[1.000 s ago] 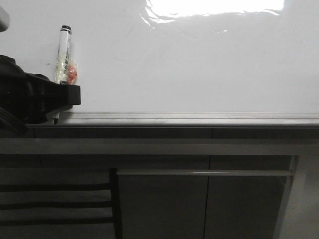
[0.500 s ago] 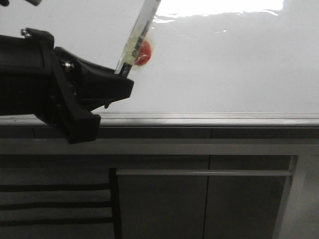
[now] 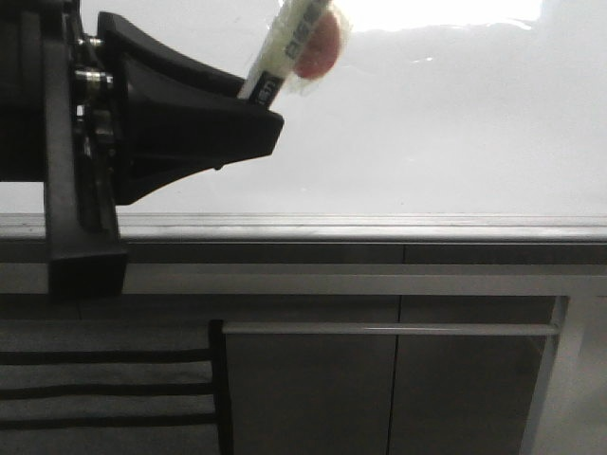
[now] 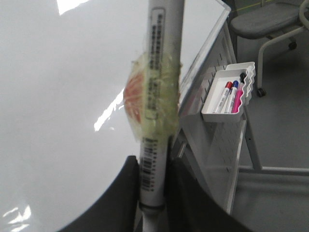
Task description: Write number 0 on whiteboard
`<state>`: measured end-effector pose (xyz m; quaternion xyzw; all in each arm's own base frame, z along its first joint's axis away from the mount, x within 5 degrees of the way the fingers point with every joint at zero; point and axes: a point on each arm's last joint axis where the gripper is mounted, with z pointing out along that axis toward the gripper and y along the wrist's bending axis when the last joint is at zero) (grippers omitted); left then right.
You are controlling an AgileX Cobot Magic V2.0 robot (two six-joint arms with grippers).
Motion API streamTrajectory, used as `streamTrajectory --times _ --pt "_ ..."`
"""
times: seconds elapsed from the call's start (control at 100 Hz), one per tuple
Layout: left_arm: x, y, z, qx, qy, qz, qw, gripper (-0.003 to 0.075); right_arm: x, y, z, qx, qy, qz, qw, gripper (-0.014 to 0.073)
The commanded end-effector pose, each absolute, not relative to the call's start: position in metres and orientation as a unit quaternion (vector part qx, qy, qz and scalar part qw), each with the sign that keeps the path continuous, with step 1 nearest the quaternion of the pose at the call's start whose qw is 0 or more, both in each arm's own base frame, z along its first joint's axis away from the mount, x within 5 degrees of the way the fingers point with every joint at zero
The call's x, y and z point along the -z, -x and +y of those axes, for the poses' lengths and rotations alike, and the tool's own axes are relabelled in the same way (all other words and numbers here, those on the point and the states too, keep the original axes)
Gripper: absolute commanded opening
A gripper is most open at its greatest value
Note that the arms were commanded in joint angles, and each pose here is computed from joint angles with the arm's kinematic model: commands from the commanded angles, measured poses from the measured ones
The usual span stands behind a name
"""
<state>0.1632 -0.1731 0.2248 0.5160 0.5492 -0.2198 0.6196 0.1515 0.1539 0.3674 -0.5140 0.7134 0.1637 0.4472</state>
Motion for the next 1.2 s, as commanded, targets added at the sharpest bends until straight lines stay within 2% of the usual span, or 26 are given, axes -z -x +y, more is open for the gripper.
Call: streamTrajectory --times 0.0,0.15,0.26,0.29,0.33,0.36,0.41,0.5,0.55,0.68,0.73,0.77,0.93,1.19 --pt "-0.241 -0.161 -0.176 0.231 -0.51 0.515 0.649 -0.001 -0.384 -0.161 0.161 -0.162 0.502 0.696 0.487 0.0432" --pt "-0.241 -0.161 -0.176 0.231 -0.512 0.514 0.649 -0.001 -0.381 -0.168 0.17 -0.164 0.509 0.699 0.475 0.0426" --pt "-0.242 -0.161 -0.176 0.232 -0.508 0.515 0.65 -0.001 -0.378 -0.169 0.173 -0.165 0.512 0.699 0.47 0.0351" --pt "-0.242 -0.161 -0.176 0.232 -0.508 0.515 0.65 -0.001 -0.378 -0.169 0.173 -0.165 0.512 0.699 0.47 0.0313" --pt "-0.242 -0.161 -0.176 0.232 -0.508 0.515 0.65 -0.001 -0.378 -0.168 0.173 -0.166 0.514 0.7 0.467 0.0216" --pt "-0.242 -0.162 -0.176 0.232 -0.505 0.517 0.651 -0.001 -0.377 -0.168 0.173 -0.166 0.515 0.701 0.465 0.0126" --pt "-0.243 -0.163 -0.175 0.234 -0.492 0.523 0.655 -0.0005 -0.377 -0.167 0.173 -0.166 0.518 0.702 0.46 -0.0079" --pt "-0.246 -0.166 -0.174 0.239 -0.469 0.531 0.664 0.0044 -0.375 -0.167 0.173 -0.165 0.521 0.703 0.455 -0.0069" --pt "-0.246 -0.167 -0.173 0.24 -0.459 0.536 0.667 0.0111 -0.375 -0.167 0.173 -0.164 0.522 0.703 0.455 -0.0069" --pt "-0.245 -0.17 -0.171 0.233 -0.449 0.554 0.662 0.0451 -0.375 -0.168 0.172 -0.159 0.524 0.702 0.455 -0.0069" --pt "-0.246 -0.17 -0.171 0.233 -0.445 0.554 0.664 0.0544 -0.376 -0.168 0.172 -0.159 0.523 0.702 0.457 -0.0069" --pt "-0.248 -0.169 -0.17 0.232 -0.443 0.551 0.667 0.0584 -0.376 -0.168 0.172 -0.159 0.522 0.701 0.459 -0.0069" --pt "-0.267 -0.155 -0.16 0.224 -0.44 0.527 0.692 0.0563 -0.376 -0.168 0.173 -0.164 0.519 0.702 0.459 -0.0069" --pt "-0.298 -0.114 -0.119 0.154 -0.435 0.552 0.695 0.0452 -0.376 -0.166 0.174 -0.177 0.516 0.706 0.452 -0.0069"
